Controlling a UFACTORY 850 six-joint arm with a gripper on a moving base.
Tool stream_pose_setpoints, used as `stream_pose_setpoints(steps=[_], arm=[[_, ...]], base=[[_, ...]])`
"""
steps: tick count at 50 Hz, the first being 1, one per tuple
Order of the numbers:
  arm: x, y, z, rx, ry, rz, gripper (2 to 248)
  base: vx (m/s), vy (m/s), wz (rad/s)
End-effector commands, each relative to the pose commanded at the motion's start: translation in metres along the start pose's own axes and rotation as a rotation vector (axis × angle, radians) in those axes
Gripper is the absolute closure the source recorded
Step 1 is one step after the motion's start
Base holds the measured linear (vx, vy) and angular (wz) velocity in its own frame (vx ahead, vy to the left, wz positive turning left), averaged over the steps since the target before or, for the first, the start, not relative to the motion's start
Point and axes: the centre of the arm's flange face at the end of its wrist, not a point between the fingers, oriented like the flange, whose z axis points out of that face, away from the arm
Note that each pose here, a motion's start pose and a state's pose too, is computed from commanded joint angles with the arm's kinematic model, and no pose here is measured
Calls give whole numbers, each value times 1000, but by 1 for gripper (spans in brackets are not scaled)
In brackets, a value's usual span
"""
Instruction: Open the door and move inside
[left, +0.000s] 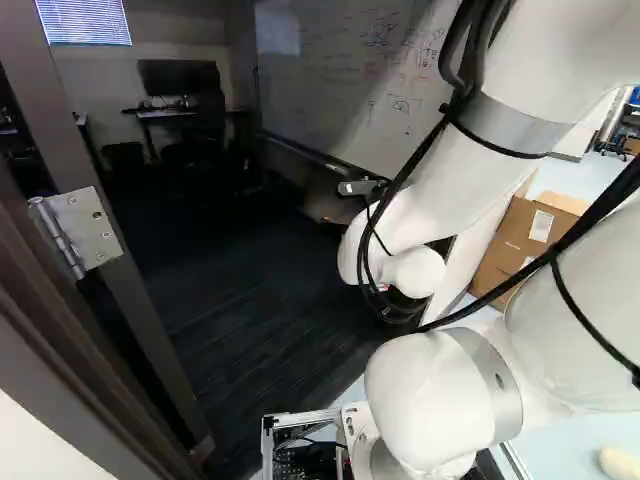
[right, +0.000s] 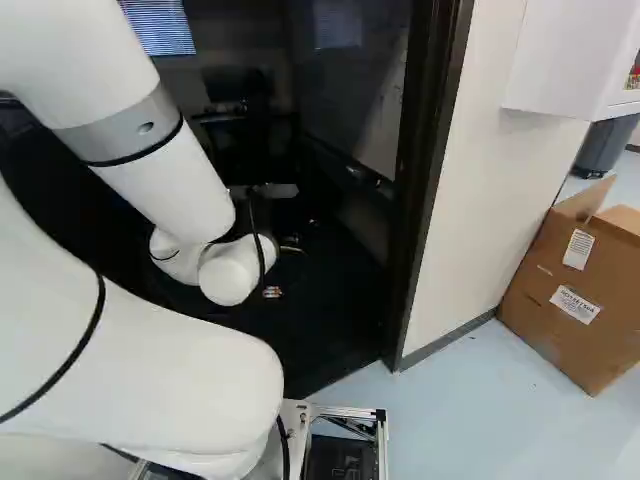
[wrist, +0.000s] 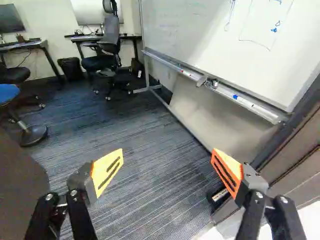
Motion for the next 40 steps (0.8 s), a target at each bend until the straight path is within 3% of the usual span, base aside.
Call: stream_pose_setpoints(steps=[40], arm=[[-1,7,-1,-22,-2,7,3]], base=[[0,0,0]])
